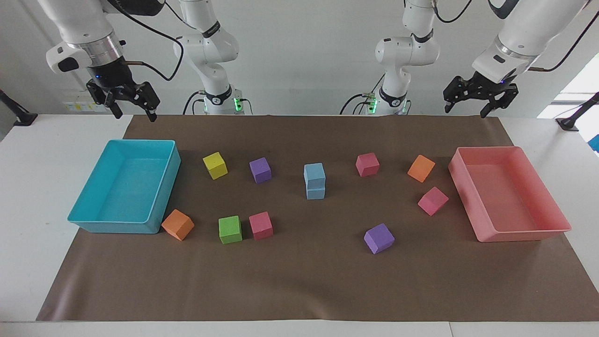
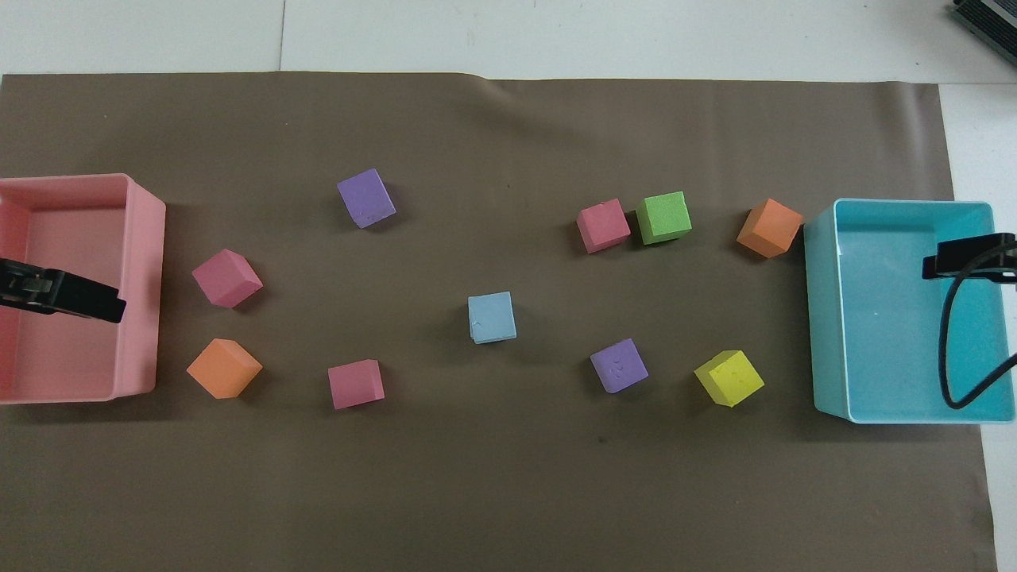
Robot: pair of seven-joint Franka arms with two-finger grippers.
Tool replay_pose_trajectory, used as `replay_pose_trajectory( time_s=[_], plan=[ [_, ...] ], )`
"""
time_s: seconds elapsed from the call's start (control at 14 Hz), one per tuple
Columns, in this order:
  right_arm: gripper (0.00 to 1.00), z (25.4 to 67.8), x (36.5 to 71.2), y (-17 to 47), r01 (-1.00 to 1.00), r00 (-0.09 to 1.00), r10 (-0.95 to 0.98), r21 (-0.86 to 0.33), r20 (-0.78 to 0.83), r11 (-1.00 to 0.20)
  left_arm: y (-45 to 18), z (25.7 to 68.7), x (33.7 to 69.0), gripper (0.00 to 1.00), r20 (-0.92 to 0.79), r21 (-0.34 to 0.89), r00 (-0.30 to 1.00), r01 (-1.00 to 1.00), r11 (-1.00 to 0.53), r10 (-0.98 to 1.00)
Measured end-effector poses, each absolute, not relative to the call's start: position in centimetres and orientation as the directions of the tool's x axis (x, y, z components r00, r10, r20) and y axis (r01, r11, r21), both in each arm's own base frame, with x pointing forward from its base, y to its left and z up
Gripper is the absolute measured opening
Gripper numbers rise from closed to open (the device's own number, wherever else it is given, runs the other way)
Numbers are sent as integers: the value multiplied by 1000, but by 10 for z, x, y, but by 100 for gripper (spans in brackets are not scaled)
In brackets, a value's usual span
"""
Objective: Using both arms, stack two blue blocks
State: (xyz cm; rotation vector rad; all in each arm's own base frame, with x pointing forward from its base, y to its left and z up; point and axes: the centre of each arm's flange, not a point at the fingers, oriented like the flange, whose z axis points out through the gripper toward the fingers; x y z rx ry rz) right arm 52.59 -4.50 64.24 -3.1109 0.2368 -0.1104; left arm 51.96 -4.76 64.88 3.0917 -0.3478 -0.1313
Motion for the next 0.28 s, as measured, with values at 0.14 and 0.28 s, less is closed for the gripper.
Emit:
replay_pose_trajectory(
  time_s=[0.14,0.28],
  plan=[
    [100,641,527,-40,-140,988,-141,-24,65,-990,-48,649,520,100,-81,37,972,-220,-975,-223],
    [100,641,524,-35,-131,991,-132,-21,38,-991,-48,649,520,100,-80,37,972,-220,-975,-223]
  ],
)
